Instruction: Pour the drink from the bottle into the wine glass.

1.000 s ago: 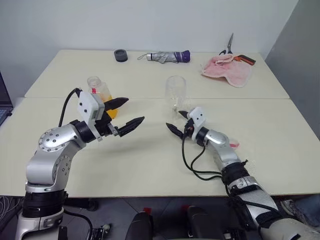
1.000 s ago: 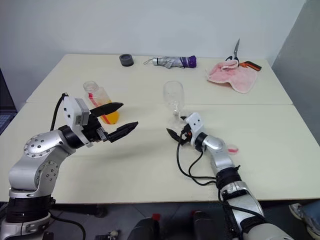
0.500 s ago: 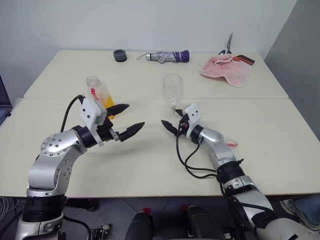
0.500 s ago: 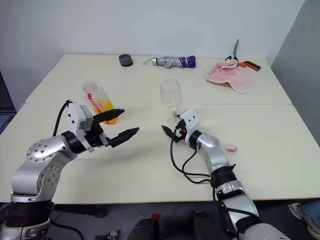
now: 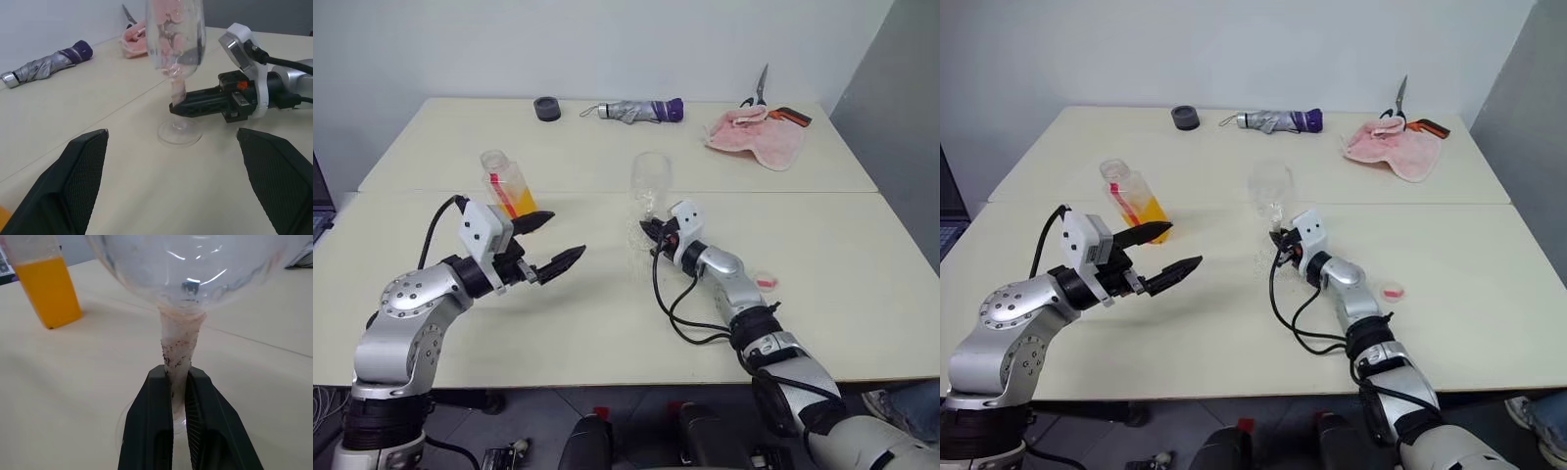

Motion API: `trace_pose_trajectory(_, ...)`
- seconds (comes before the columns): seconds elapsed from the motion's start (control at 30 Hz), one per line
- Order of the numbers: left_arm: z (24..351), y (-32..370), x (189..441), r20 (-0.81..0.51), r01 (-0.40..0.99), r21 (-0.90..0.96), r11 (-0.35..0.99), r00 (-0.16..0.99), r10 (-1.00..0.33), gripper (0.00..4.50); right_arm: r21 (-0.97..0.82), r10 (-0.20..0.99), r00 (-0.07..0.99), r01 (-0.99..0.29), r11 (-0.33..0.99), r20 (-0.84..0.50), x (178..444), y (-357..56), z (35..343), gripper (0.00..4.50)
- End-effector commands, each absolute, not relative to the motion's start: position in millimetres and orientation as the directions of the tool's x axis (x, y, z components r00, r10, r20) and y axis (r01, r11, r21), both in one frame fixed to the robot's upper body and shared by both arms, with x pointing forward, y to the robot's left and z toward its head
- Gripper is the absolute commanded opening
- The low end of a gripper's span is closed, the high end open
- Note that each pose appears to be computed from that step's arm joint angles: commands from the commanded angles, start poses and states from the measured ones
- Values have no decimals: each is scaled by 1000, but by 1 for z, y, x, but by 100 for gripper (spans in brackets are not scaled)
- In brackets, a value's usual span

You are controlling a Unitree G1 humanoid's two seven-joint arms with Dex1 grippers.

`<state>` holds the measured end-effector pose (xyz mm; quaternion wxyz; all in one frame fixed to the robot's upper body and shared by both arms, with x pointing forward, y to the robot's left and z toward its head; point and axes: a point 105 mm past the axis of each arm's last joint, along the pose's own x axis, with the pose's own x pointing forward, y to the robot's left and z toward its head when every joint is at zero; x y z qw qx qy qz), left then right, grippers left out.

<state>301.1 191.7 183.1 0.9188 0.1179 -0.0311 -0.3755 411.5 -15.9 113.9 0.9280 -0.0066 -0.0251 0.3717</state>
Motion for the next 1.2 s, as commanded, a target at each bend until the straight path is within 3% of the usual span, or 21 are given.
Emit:
trace_pose_trajectory(0.03,195,191,298,-5,674,279,684,713,-701,450,-58,693,713,-691,721,109,413,-10,132,8)
trace_pose_trajectory(0.3,192,198,299,-5,657,271,704,732,-681,450,-77,761,632,-760,645,146,399,12,140,8)
trace_pose_trajectory(0.77,197,200,299,16,631,262,730,753,-657,450,-41,810,582,-809,586,78,394,40,125,8)
trace_pose_trajectory(0.8,198,200,299,18,631,263,730,753,-657,450,-40,808,583,-808,587,78,395,40,125,78)
trace_pose_trajectory(0.9,200,198,300,22,632,265,729,752,-659,450,-39,809,582,-809,586,79,394,39,124,166)
trace_pose_trajectory(1.13,205,192,303,31,638,269,721,743,-669,450,-47,812,579,-811,583,79,393,37,123,425)
trace_pose_trajectory(1.2,205,191,304,33,642,271,717,738,-674,450,-49,812,578,-811,582,80,392,36,122,448)
